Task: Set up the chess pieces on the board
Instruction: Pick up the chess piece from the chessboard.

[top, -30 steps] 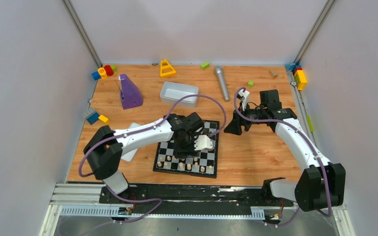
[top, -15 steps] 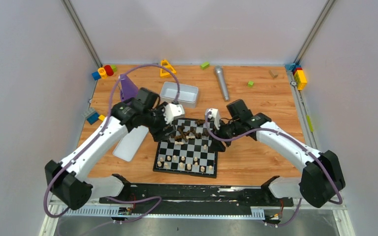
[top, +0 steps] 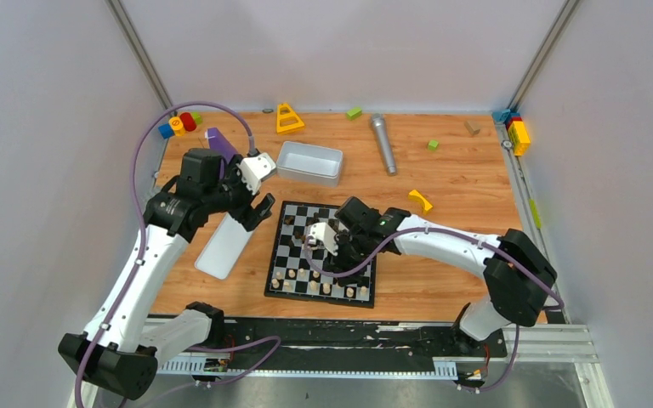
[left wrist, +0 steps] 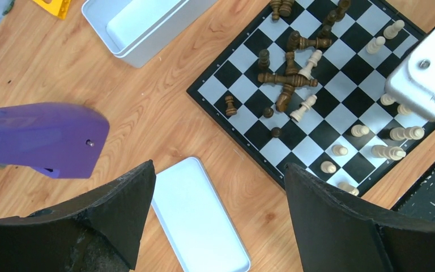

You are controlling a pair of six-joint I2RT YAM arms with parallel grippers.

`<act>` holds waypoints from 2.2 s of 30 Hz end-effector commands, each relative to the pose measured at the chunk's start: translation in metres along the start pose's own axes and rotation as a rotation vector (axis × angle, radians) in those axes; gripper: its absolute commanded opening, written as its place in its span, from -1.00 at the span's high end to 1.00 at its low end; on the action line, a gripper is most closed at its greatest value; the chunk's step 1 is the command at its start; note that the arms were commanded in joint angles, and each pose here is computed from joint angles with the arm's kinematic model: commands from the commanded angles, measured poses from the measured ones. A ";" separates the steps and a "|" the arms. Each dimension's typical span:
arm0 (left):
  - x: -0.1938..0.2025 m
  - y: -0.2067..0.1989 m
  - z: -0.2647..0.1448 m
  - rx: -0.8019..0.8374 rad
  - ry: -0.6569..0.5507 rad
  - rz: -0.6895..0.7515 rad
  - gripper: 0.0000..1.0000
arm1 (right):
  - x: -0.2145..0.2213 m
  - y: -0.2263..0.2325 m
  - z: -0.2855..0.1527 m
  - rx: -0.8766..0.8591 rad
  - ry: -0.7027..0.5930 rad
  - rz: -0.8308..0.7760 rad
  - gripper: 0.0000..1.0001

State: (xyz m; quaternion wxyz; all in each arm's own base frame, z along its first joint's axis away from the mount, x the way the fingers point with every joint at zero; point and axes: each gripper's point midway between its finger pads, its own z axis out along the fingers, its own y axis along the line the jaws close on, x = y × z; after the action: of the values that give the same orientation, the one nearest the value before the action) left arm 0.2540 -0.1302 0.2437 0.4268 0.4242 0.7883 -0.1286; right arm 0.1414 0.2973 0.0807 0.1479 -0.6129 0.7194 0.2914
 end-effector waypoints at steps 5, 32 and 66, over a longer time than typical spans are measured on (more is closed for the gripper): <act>-0.006 0.003 -0.003 -0.026 -0.043 -0.023 -0.82 | -0.018 -0.007 0.014 0.065 0.035 -0.035 0.25; -0.001 0.002 -0.001 -0.021 -0.032 -0.009 -0.83 | -0.001 -0.001 0.030 0.069 0.133 -0.067 0.72; 0.001 -0.001 0.004 0.005 -0.027 -0.009 -0.83 | 0.013 -0.019 -0.007 0.168 0.152 -0.067 1.00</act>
State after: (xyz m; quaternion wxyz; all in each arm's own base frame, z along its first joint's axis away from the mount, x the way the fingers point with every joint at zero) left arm 0.2518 -0.1288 0.2348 0.4213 0.4170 0.7946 -0.1315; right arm 0.1563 0.2849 0.0641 0.1391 -0.6398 0.7354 0.1749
